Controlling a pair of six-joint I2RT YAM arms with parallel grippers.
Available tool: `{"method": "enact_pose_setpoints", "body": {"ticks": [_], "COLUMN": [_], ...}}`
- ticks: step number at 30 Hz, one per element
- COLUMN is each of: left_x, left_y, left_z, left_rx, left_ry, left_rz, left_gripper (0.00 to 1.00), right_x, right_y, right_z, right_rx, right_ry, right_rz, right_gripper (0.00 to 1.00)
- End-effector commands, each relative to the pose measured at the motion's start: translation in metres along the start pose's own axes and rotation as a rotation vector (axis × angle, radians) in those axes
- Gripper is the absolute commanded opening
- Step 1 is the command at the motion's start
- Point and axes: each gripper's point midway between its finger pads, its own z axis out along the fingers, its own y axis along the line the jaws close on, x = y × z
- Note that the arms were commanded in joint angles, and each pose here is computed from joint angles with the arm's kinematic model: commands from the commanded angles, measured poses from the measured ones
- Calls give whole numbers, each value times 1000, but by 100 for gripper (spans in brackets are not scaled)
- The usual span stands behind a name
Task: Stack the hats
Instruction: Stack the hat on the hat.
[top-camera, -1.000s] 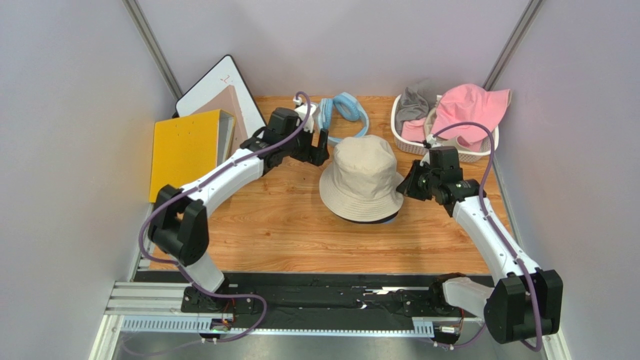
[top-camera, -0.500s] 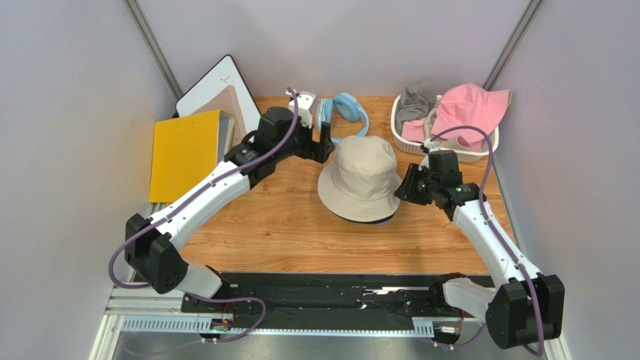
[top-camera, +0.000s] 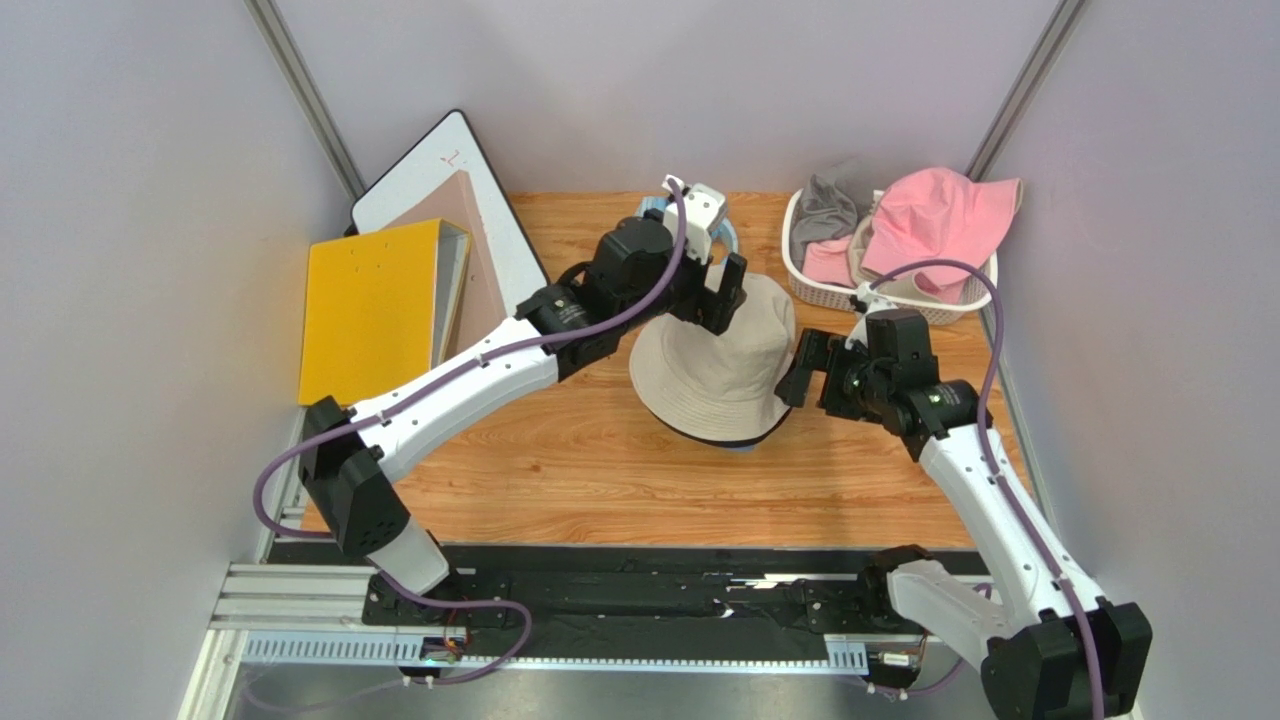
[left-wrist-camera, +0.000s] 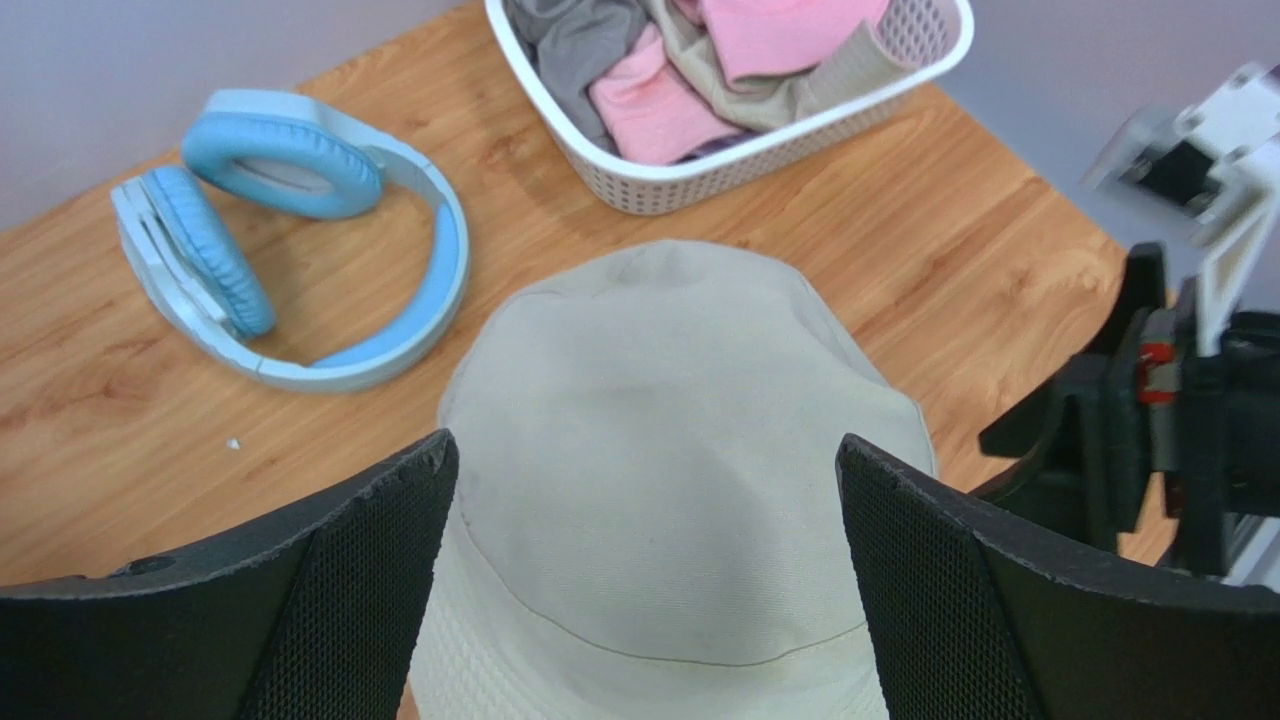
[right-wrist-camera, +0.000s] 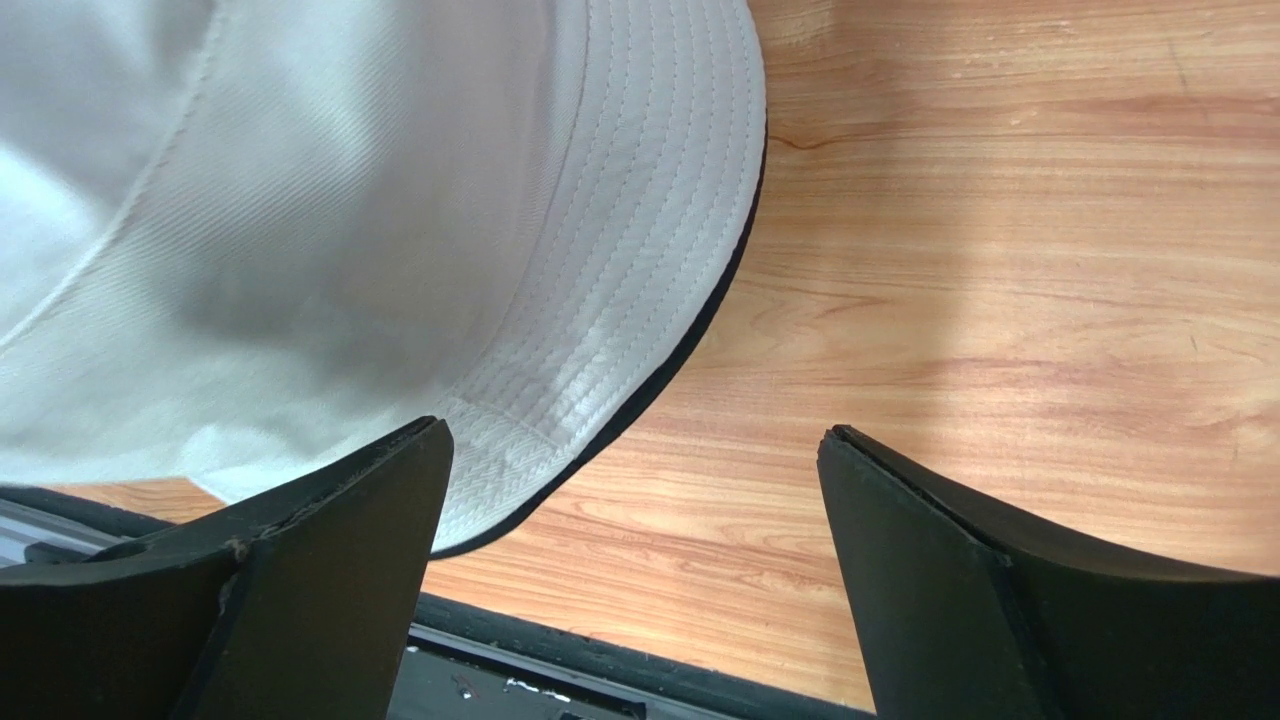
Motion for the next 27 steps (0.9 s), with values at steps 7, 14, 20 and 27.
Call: {"method": "enact_pose_setpoints", "body": {"ticks": [7,14,20,27], "left_x": [55,73,64,12], "left_y": [-7,-2,-4,5], "left_z": [-9,-20,-21,-51], "left_rx": [13,1,9,-41], "left_ry": [87,98,77,-46], "left_rz": [43,22,18,36], "left_gripper": [99,99,99,100], "right_x": [-17,-21,-25,-41], "right_y": [10,16,20,27], "right_z": [-43,-48,-55,-79], "right_rx": [-9,-32,-48,-57], "right_ry": [-107,-123,-139,-205], "right_rz": [6,8,0,-36], "right_gripper": [100,100,100,100]}}
